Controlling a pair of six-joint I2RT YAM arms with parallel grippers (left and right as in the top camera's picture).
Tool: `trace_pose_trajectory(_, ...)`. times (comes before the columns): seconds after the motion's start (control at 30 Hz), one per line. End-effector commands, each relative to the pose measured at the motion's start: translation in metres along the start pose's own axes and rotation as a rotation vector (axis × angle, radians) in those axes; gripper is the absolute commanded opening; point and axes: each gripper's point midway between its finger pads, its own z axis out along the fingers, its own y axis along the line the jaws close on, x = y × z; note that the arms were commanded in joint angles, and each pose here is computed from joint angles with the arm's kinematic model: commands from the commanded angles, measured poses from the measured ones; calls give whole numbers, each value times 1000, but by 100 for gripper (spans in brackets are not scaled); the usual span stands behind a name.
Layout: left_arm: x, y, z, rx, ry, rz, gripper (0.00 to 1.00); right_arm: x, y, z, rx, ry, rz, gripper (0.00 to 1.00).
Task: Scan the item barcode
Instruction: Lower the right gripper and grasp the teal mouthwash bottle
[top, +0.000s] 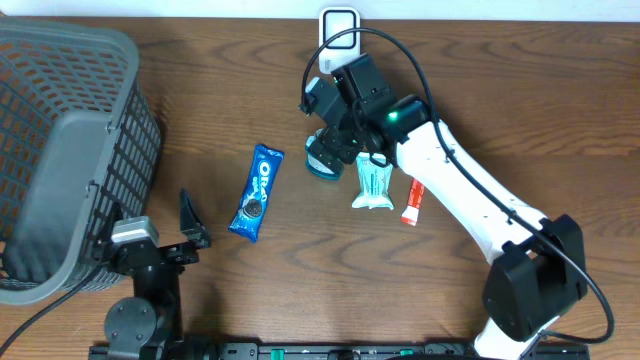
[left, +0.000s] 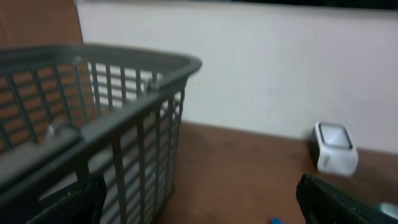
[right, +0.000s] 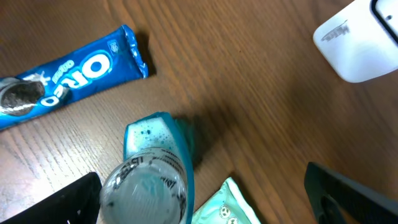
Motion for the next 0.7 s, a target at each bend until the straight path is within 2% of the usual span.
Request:
trace_pose_trajectory(0.0,11,0,0,1,42,-11,98,-8,8,5,-12,-8,-42,99)
trace_pose_trajectory(0.33,26,2,-1,-5,103,-1,98,3,13,49,-36,40,-34,98)
trace_pose_trajectory(0.4,31,2,-1,-6,121,4,98,1,12,52,-32,30,-28,89)
trace_pose_trajectory(0.53,43,3,-3,-11,169,19,98,-6,9,52,-21,-1,-15,64)
trace_pose_trajectory(0.67,48,4,-4,-14,192,26,98,-6,10,55,-26,0,1,60)
